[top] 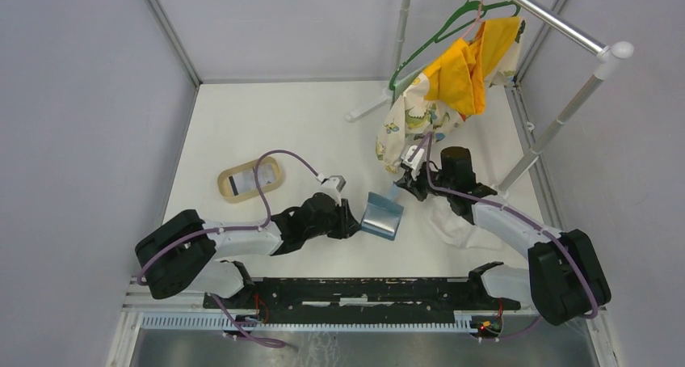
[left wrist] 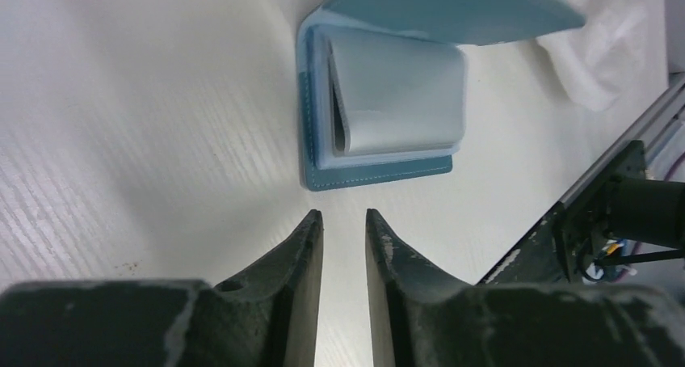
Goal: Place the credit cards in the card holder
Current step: Open the card holder at the center of the board.
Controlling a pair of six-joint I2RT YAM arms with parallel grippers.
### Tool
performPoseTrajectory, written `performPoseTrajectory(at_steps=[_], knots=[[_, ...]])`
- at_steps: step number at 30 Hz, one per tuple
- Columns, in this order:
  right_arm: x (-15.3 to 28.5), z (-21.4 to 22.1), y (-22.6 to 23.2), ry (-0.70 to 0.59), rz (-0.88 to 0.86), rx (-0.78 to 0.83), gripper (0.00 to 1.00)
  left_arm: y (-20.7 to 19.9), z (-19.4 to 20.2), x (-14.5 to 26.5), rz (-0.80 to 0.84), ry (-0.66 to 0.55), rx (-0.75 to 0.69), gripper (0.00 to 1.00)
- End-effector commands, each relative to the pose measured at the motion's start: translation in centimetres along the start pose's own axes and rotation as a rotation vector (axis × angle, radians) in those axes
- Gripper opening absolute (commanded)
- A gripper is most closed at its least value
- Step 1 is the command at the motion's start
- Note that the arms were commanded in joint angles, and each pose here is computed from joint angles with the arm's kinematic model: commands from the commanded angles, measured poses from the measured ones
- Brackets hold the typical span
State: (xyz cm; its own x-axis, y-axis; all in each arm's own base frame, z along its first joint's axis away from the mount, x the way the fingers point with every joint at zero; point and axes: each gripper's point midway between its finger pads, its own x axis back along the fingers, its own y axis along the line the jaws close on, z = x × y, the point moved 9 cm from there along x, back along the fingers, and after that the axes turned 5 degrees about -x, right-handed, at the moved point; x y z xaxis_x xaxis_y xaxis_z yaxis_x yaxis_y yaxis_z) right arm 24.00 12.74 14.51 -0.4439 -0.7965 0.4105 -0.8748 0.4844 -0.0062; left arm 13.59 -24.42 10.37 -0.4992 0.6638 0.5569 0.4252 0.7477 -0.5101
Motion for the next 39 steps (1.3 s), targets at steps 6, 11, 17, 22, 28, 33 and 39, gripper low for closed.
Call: performPoseTrajectory(at_steps=[6, 11, 17, 22, 28, 33, 39], knots=[[-0.3, 2.1, -4.0, 0.356, 0.207, 0.118, 0.04, 0.1, -0.7, -1.4, -0.026, 0.0, -0.084, 0.41], [0.1, 2.3, -5.0, 0.471, 0.243, 0.164, 0.09, -0.1, -1.0, -1.1, -0.024, -0.01, -0.076, 0.41], [1.5, -0.1, -4.5, 0.403, 0.172, 0.224, 0.31, -1.4, -1.9, -0.5, 0.051, -0.055, -0.021, 0.34], [2.7, -2.5, -3.0, 0.289, 0.048, 0.336, 0.4, -2.4, -2.6, 0.0, 0.088, -0.083, 0.04, 0.23], [3.7, -4.4, -0.3, 0.109, -0.123, 0.458, 0.41, -2.7, -2.8, -0.6, 0.097, -0.069, 0.067, 0.18], [3.6, -4.6, 1.8, -0.003, -0.304, 0.486, 0.42, -4.5, -4.2, -2.7, 0.156, -0.052, 0.049, 0.27], [3.7, -4.0, 4.2, -0.124, -0.494, 0.553, 0.42, -6.4, -6.1, -7.4, 0.158, -0.019, 0.024, 0.32]])
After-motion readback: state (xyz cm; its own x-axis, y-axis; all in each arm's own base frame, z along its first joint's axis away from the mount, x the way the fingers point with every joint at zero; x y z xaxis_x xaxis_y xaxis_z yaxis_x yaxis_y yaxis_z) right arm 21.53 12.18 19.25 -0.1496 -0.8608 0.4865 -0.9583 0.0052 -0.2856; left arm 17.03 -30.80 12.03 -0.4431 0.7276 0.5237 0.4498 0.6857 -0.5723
